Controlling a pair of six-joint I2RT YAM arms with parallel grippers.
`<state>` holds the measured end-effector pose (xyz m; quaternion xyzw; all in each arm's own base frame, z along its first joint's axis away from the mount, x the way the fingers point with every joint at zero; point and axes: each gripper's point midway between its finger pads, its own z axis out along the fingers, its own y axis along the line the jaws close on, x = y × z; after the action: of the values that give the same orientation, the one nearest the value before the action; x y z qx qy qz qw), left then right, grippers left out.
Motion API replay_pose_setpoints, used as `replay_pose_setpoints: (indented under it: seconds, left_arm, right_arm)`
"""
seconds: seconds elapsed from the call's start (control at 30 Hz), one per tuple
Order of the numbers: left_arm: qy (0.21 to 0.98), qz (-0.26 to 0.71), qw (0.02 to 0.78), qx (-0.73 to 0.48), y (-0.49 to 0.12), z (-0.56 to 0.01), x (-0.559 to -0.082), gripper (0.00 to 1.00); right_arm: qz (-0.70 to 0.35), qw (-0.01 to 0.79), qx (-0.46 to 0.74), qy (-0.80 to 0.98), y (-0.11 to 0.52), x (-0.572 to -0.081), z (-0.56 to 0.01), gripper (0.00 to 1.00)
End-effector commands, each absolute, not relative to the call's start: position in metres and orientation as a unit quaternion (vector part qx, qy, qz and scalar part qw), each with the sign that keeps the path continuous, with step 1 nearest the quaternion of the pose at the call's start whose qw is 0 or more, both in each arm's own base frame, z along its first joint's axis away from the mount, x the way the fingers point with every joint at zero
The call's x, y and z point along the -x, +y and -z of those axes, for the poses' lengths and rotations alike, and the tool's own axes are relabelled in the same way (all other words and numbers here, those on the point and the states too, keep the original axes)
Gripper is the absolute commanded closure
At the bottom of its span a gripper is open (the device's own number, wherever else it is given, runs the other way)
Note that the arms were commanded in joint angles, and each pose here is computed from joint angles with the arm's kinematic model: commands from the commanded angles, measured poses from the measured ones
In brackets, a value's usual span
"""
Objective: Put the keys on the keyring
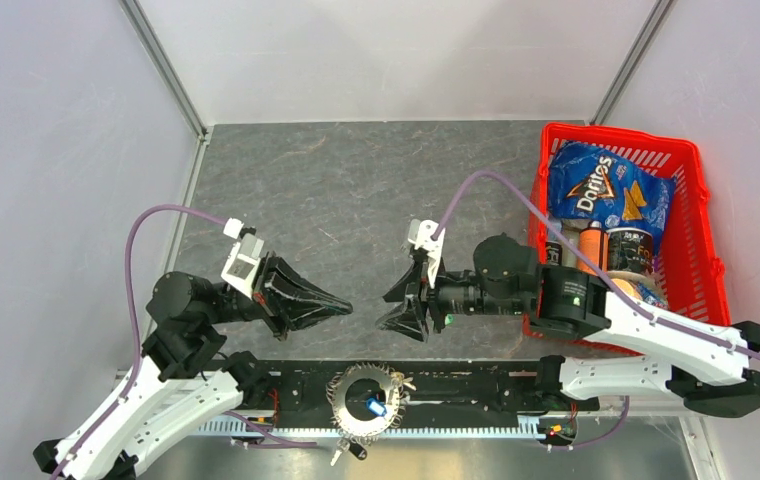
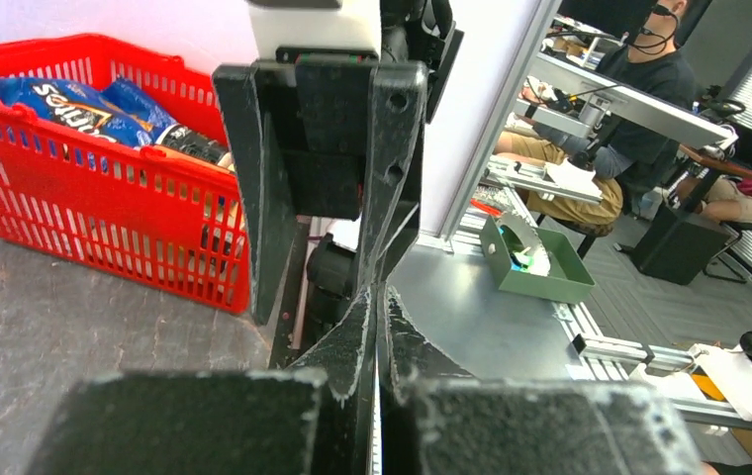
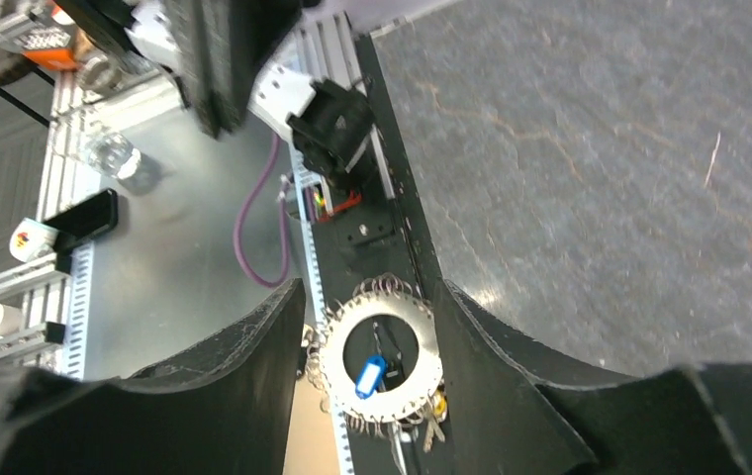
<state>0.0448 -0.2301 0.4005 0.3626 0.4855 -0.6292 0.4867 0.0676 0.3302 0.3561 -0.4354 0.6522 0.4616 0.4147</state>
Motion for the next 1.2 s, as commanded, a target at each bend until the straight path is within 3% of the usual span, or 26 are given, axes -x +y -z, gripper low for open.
replay_pose_setpoints:
  seconds: [0.0,0.1,0.53,0.7,0.93,1.17]
  left_arm:
    - [0.484,0.607,0.512,-0.368,-0.224,-0.405,-0.046,0.98]
    - [0.504,0.598,0.512,-0.357,-0.222,-0.397,-0.050,0.94]
    - [0.585,0.550,0.508,-0.311,-0.205,-0.350,-0.062,0.54]
    - [0.611,0.536,0.502,-0.296,-0.198,-0.336,-0.064,0.51]
    - [0.628,0.524,0.503,-0.280,-0.185,-0.324,-0.059,0.51]
    - [0.611,0.526,0.529,-0.265,-0.162,-0.321,-0.042,0.51]
  right_arm:
    - [-0.447,0.402,0.409,0.687,0.331,-0.074,-0.329,0.41]
    - [-0.437,0.375,0.409,0.708,0.332,-0.072,-0.297,0.38]
    - [-0.447,0.226,0.436,0.747,0.323,-0.024,-0.199,0.34]
    - [-0.414,0.195,0.501,0.734,0.330,0.008,-0.164,0.35]
    - [-0.249,0.257,0.693,0.626,0.346,0.046,-0.112,0.29]
    - [-0.190,0.385,0.724,0.540,0.376,0.036,-0.119,0.28]
